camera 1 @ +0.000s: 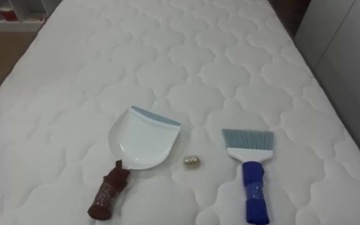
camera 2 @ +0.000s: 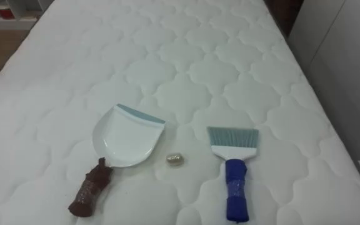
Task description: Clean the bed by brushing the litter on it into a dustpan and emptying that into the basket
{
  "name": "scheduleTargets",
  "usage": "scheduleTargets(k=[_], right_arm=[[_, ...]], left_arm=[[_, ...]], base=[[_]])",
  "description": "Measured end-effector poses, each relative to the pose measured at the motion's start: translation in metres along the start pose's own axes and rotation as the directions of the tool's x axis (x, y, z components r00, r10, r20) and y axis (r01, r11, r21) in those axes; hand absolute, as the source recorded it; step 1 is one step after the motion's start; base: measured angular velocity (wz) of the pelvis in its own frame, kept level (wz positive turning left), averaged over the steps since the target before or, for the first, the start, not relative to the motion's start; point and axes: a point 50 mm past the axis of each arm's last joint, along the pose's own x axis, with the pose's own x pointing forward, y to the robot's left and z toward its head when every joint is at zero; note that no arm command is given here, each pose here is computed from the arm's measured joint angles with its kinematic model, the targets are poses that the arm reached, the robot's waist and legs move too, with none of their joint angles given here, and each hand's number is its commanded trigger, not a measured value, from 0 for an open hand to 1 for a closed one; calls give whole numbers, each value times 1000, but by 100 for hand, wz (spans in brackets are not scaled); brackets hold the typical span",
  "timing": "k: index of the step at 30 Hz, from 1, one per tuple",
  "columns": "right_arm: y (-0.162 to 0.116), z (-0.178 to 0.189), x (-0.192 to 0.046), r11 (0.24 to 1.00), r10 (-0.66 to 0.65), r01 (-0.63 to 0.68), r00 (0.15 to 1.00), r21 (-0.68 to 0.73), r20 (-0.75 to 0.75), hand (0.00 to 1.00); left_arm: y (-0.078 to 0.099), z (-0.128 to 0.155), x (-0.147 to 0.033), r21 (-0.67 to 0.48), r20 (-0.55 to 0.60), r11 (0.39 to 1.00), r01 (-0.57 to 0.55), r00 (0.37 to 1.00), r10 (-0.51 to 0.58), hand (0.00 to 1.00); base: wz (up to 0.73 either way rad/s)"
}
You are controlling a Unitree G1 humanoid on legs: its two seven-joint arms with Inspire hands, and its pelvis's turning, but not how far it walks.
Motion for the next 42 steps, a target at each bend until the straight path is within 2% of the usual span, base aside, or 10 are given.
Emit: scheduleTargets(k=[16,22,26,30,34,42], right_arm=[[-4,7,0,999,-34,34,998,-5,52,0],[-5,8,0,999,-36,37,997,-8,69,0],[-7,12,-1,998,-62,63,993,-8,99,0],[-11,22,-2,996,-91,93,986,-4,142,0],[-14,28,-3,994,-103,105,978,-4,181,0],[-16,28,-3,994,-108,113,975,-13,196,0]], left_arm=[[1,7,0,-9,41,1000,7,999,-7,0],[11,15,1,-26,90,997,-70,993,72,0],[23,37,-3,-96,196,982,-166,964,182,0],[34,67,-9,-156,327,961,-229,906,269,0],[39,91,-18,-191,428,948,-256,847,315,0],[42,115,-30,-235,531,931,-280,765,365,0]], base=[[0],[1],[0],[0],[-1],[0]])
